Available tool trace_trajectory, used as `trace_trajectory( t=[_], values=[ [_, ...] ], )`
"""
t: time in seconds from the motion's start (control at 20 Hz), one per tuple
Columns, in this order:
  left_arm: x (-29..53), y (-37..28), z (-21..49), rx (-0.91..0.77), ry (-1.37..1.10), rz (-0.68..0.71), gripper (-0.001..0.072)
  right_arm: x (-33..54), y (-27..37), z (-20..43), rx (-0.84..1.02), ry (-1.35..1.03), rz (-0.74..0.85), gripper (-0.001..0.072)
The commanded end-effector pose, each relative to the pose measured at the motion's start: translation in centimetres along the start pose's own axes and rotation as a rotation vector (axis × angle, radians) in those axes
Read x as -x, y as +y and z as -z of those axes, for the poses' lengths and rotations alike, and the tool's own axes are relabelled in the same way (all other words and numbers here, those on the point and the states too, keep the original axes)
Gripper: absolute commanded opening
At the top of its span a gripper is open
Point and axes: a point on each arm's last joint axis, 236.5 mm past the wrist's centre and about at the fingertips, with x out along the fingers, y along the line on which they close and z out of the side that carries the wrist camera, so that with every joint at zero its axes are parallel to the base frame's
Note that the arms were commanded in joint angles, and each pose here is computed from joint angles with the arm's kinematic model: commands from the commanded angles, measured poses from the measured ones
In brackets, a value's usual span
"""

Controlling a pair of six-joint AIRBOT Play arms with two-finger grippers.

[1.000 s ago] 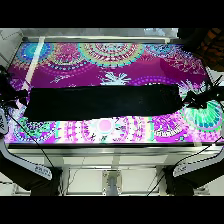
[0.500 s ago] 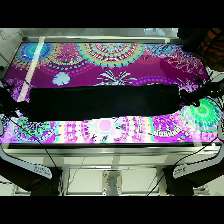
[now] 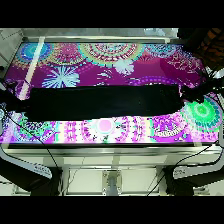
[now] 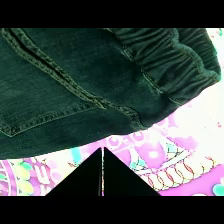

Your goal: Fold the clothes and pants, and hang the long-sleeved shirts on hangers.

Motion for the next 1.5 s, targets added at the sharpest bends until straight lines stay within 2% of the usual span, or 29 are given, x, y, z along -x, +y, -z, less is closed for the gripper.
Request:
trace_trajectory(
  t=[0.0, 0.35, 0.5, 0.6, 0.75, 1.05, 1.1, 1.15, 1.2, 1.45],
  values=[
    [0.0, -0.7, 1.3, -0.034, 0.053, 0.032, 0.0022, 0.8, -0.2, 0.1, 0.004, -0.013, 0.023, 0.0012],
    [6.4, -0.6, 2.5, 0.012, 0.020, -0.006, 0.0020, 0.8, -0.5, -0.1, 0.022, -0.023, 0.037, 0.0012],
    [8.0, 0.2, 5.4, 0.048, 0.115, -0.052, 0.0020, 0.8, -1.0, -0.5, 0.043, -0.040, 0.060, 0.0012],
    [8.1, 0.7, 7.8, 0.079, 0.218, -0.065, 0.0020, 0.9, -1.1, -0.9, 0.049, -0.056, 0.064, 0.0012],
    [7.5, 1.2, 8.3, 0.132, 0.244, -0.060, 0.0020, 0.9, -1.1, -1.1, 0.050, -0.066, 0.064, 0.0012],
    [5.4, 1.9, 6.2, 0.124, 0.183, -0.074, 0.0042, 0.9, -1.1, -0.9, 0.049, -0.056, 0.063, 0.0032],
    [5.4, 2.1, 5.7, 0.122, 0.159, -0.080, 0.0213, 0.9, -1.1, -0.8, 0.049, -0.051, 0.062, 0.0047],
    [5.3, 2.2, 5.3, 0.121, 0.143, -0.084, 0.0412, 0.8, -1.1, -0.7, 0.049, -0.046, 0.062, 0.0138],
    [5.3, 2.3, 4.9, 0.121, 0.127, -0.088, 0.0468, 0.8, -1.1, -0.6, 0.049, -0.043, 0.062, 0.0161],
    [5.1, 2.2, 2.8, 0.119, 0.038, -0.077, 0.0469, 0.8, -1.0, 0.0, 0.048, -0.017, 0.058, 0.0162]
  ],
)
